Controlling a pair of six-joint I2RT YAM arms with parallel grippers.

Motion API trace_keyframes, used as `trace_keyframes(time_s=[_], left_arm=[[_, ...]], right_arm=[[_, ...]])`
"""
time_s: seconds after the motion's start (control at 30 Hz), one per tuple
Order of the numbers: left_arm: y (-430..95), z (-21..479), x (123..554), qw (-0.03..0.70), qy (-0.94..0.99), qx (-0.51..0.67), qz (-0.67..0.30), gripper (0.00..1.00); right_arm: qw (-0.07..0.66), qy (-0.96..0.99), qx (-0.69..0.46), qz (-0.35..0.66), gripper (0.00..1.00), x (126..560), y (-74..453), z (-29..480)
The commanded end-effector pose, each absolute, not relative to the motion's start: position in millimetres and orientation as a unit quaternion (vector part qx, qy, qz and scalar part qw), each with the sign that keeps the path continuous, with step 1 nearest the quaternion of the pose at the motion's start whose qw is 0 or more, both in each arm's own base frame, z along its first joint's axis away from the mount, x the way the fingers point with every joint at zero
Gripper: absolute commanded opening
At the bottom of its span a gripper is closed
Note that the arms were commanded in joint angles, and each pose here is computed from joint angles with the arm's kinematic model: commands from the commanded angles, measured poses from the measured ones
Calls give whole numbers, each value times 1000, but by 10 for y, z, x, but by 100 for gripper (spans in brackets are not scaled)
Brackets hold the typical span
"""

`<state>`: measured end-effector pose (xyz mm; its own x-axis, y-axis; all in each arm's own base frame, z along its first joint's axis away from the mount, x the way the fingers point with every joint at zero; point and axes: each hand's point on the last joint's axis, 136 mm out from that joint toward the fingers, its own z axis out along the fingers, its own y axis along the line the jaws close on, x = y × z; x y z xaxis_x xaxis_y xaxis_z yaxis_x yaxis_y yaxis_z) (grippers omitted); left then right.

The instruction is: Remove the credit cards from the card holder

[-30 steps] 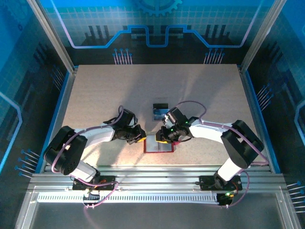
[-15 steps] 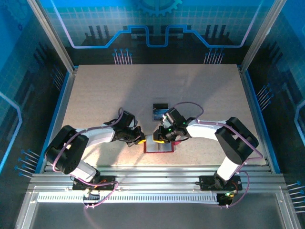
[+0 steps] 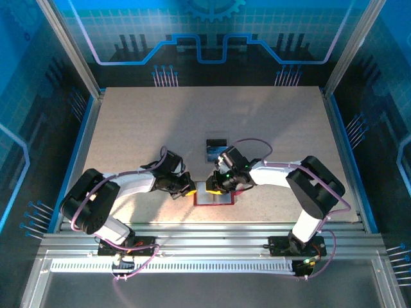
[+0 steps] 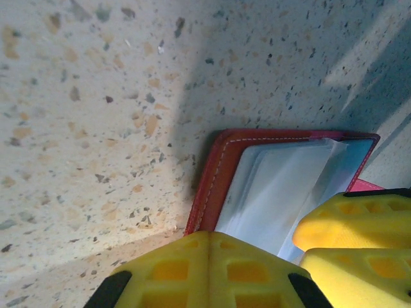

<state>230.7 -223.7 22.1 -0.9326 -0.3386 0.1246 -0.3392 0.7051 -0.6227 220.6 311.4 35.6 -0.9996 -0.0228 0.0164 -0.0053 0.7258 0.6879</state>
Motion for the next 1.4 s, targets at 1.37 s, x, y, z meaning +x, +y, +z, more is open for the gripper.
trace_keyframes(time_s=[1.37], left_arm=[[-2341, 377, 2239, 1, -923, 165, 348, 3]], right_arm=[[21, -935, 2, -353, 31, 2061, 2975, 211]])
